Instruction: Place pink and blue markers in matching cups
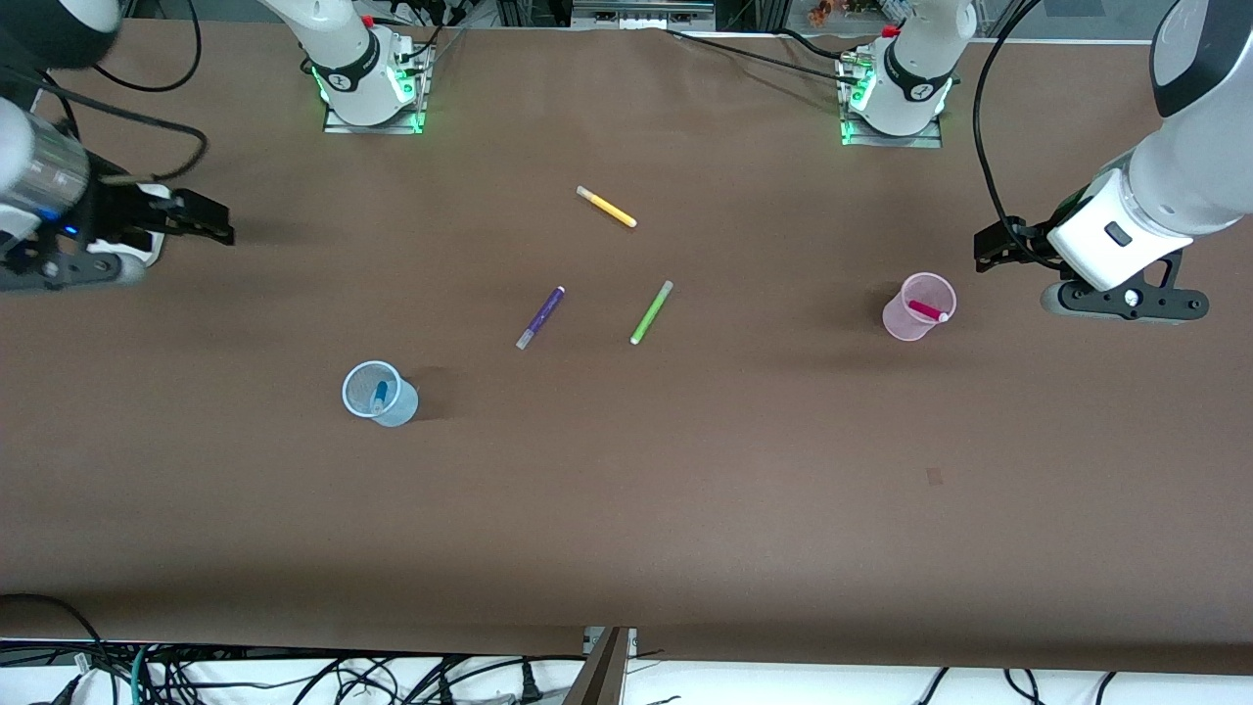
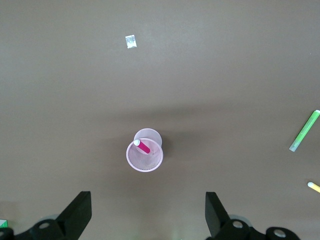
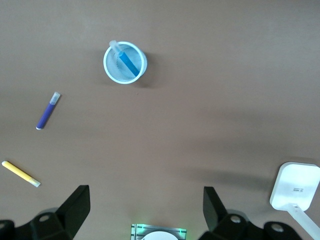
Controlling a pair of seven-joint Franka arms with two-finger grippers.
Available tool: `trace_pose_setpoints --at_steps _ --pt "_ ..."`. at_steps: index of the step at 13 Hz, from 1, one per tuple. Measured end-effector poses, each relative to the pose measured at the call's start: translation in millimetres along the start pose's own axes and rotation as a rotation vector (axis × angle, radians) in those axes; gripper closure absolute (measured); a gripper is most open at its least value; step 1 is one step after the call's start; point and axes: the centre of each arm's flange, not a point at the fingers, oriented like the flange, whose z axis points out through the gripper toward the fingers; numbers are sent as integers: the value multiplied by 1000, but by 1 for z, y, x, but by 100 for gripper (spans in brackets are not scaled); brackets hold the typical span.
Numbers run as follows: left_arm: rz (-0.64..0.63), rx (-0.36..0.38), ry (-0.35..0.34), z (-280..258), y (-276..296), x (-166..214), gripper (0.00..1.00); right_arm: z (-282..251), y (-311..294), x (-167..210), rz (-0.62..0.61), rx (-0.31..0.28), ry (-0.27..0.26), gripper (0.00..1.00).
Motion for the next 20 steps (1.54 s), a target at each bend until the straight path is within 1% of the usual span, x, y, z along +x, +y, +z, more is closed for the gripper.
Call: trace_pose_setpoints --at_steps 3,5,7,10,11,14,15,20 --pt "6 1 7 -3 9 -1 0 -16 13 -11 22 -7 30 0" --pt "26 9 9 -3 23 -1 0 -16 14 -13 24 -17 24 0" --pt "34 42 11 -2 38 0 0 -15 13 -14 30 -18 16 0" --pt "18 78 28 -8 43 -2 0 -15 12 -15 52 -18 7 0" --pt "16 75 37 -12 41 -4 0 -15 12 -15 53 -19 6 0" --pt "27 44 97 -17 23 -7 0 -17 12 -11 55 -20 6 0" --pt "18 35 104 -16 14 -10 0 -17 12 -10 55 -20 7 0" --pt "-27 27 91 -5 9 -15 0 -18 12 -9 55 -20 7 0"
